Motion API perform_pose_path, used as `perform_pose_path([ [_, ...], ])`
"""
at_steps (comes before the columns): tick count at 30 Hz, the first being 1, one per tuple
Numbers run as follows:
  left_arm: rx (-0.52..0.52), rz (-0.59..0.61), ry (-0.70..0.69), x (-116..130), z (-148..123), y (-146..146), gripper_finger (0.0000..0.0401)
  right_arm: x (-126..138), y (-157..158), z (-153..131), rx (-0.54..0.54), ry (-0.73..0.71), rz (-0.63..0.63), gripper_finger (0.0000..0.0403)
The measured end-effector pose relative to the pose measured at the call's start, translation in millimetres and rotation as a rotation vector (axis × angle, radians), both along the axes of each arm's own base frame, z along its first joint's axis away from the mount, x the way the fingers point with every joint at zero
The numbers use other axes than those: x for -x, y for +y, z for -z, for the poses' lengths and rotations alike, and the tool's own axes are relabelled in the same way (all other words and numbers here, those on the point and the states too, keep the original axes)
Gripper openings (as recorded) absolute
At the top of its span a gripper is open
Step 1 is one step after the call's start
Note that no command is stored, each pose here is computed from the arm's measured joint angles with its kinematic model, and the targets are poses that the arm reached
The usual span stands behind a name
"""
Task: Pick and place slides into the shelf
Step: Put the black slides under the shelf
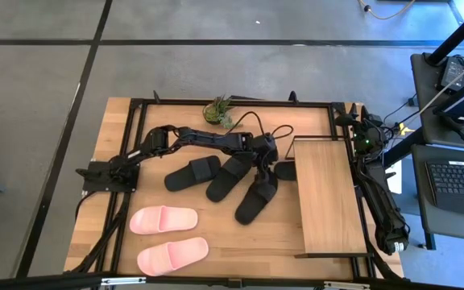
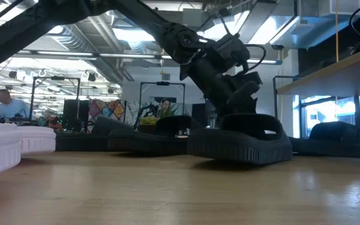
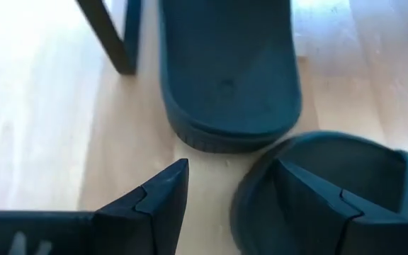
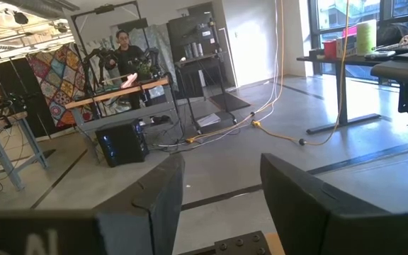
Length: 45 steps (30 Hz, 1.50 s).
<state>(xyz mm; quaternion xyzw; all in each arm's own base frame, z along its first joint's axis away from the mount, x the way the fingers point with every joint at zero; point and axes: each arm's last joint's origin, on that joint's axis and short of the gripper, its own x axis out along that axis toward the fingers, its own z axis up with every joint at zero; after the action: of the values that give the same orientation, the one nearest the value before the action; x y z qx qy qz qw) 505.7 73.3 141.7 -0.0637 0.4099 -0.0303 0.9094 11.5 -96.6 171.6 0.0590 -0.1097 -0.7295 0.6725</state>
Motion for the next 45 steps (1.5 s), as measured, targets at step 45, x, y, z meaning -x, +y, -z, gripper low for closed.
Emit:
perform_pose_path([
  [45, 0.006, -0.427, -0.185, 241.8, -195.2, 27.3, 0.0199, 0.0, 0.0, 0.7, -0.007, -0.003, 0.0, 0.0188],
])
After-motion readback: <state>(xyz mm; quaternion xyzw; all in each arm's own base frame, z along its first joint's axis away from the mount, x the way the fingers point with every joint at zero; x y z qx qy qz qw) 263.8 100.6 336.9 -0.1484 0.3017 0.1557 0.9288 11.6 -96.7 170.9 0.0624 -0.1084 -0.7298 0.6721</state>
